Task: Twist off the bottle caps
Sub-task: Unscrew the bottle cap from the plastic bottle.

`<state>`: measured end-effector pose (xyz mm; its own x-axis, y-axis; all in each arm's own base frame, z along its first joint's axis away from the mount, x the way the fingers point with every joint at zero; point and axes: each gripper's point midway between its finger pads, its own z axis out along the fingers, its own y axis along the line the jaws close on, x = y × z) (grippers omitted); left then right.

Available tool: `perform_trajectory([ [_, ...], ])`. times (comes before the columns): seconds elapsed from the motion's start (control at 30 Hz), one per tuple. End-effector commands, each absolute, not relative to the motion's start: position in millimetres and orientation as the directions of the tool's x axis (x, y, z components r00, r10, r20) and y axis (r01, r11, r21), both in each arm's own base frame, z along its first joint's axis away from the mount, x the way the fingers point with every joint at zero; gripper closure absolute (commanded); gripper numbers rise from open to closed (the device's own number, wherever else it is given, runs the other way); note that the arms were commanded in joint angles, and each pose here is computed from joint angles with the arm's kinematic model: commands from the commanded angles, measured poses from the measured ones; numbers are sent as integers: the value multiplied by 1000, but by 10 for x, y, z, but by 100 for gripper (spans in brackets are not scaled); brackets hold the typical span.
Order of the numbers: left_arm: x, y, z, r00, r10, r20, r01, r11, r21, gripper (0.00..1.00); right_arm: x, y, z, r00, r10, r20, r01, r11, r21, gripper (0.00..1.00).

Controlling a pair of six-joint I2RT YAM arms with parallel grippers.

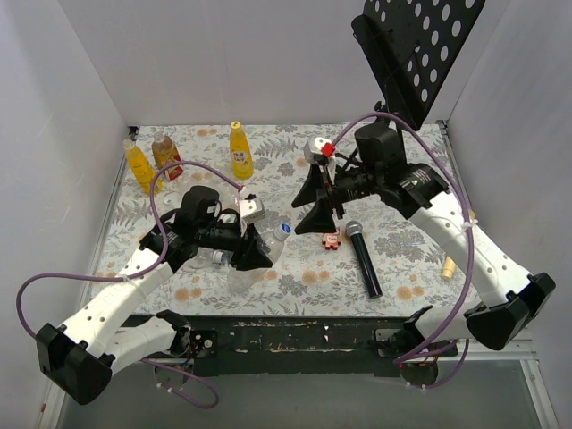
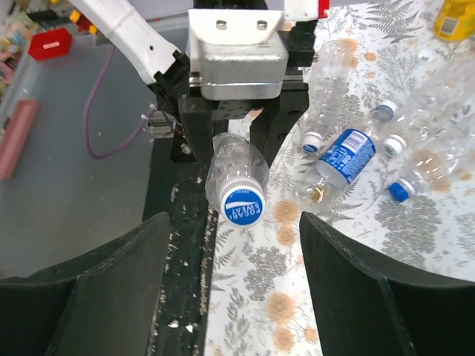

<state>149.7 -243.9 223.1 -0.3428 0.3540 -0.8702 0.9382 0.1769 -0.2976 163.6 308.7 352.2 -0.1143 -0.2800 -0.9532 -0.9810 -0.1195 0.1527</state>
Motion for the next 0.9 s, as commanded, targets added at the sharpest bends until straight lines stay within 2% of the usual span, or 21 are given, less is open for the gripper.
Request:
perform_trajectory([
  [0.0, 1529, -2440, 2284, -329, 335, -883, 942, 187, -279, 100, 1697, 3234, 3460, -257, -298, -919, -955, -66, 289, 24],
  [0.13, 1552, -2440, 2299, -328, 333, -884, 941, 197, -275, 100, 1685, 3364, 3290, -252, -364, -897, -955, -53, 291, 29],
  [0.23, 1570, -2438, 2311, -325, 332, -885, 941, 205, -269, 100, 1675, 3427, 3215, -237, -395, -888, -959, -50, 278, 37],
  [0.33, 1582, -2439, 2296, -329, 335, -883, 940, 210, -270, 100, 1656, 3438, 3245, -212, -407, -889, -962, -73, 263, 65],
  [0.43, 1583, -2436, 2283, -328, 338, -882, 940, 211, -269, 100, 1613, 3423, 3275, -166, -417, -894, -966, -115, 233, 97],
  [0.53, 1579, -2435, 2276, -329, 340, -881, 940, 209, -270, 100, 1539, 3375, 3340, -40, -402, -915, -968, -212, 136, 99],
  [0.6, 1564, -2435, 2274, -328, 342, -881, 941, 201, -272, 100, 1411, 3312, 3396, 125, -349, -929, -936, -353, 7, 99],
  [0.67, 1536, -2445, 2273, -329, 343, -880, 942, 183, -281, 100, 1254, 3206, 3404, 349, -231, -908, -836, -515, -191, 99],
  [0.73, 1514, -2453, 2278, -329, 343, -880, 943, 168, -287, 100, 1188, 3108, 3308, 542, -118, -832, -703, -607, -371, 99],
  [0.8, 1504, -2454, 2261, -332, 346, -877, 942, 163, -292, 100, 1279, 3136, 3257, 675, -60, -735, -609, -608, -510, 99],
  [0.87, 1509, -2457, 2260, -332, 347, -877, 942, 163, -292, 100, 1370, 3162, 3200, 736, -68, -673, -565, -609, -557, 99],
])
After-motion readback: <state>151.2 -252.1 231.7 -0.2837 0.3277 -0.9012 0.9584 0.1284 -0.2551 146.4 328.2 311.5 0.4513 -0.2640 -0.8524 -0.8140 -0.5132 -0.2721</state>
